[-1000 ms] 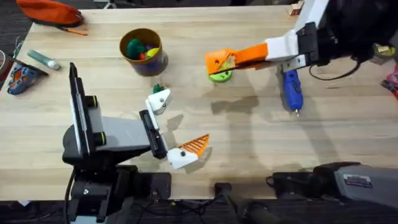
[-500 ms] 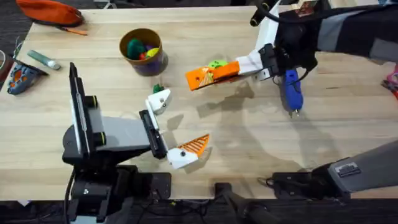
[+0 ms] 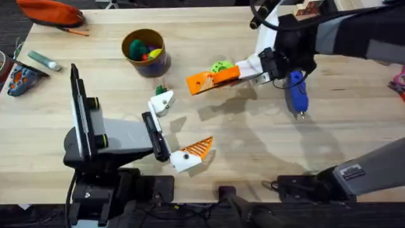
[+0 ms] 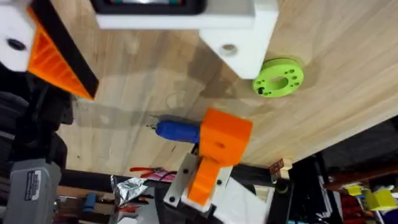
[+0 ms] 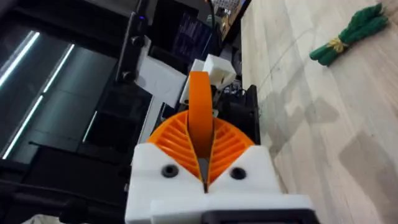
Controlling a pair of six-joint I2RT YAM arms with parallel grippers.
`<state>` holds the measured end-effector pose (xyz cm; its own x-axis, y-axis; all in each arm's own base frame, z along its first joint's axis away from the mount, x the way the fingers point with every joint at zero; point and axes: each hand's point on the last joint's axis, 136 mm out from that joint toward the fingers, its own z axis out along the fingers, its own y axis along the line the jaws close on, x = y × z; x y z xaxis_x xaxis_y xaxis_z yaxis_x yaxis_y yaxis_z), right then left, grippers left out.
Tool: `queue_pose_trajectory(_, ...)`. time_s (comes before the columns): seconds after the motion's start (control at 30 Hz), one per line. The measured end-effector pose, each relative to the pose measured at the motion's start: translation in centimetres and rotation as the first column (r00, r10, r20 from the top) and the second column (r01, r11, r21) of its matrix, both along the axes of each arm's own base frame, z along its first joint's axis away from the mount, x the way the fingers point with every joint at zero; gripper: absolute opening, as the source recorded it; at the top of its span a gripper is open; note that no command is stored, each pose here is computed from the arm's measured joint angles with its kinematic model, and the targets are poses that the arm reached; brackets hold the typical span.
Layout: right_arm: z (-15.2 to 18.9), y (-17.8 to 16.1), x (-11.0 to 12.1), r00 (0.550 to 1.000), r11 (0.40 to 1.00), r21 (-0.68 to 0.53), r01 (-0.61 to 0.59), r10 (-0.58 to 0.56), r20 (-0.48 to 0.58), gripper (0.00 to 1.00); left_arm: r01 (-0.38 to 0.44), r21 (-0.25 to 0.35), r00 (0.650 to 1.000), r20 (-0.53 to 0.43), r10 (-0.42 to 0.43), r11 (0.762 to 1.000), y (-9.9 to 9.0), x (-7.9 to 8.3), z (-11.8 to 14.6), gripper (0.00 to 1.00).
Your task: Pick up the gripper from the table and insert it into the empty holder that is missing its gripper. Then pick up a screw, insert it into the mounting hole, and use the screwdriver to tighten it. Finally, clean up the table by picking up the vegetable and placing it into the bucket.
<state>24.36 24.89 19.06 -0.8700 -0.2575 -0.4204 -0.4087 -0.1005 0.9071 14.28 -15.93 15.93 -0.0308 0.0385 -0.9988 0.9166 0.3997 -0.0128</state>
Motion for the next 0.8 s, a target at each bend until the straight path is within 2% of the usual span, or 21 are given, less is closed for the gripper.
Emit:
queue_pose_trajectory(0.2,-1.5,0.5,-0.2,0.999,0.999,-0.028,-0.018,0.016,-0.047,0.004,0.0,0.0,1.0,0.0,0.0,1.0,0.0,0.0,0.0,0.985)
queue_pose_trajectory(0.37,-2.5,1.0,-1.2,0.995,0.994,-0.097,-0.048,0.039,-0.088,0.004,0.0,0.0,1.0,-0.001,0.0,1.0,0.0,0.0,0.0,0.986)
queue_pose_trajectory(0.8,-1.7,1.6,-1.9,0.986,0.995,-0.068,-0.073,0.062,-0.152,0.004,0.0,0.0,1.0,0.0,0.0,1.0,0.0,0.0,0.0,0.985)
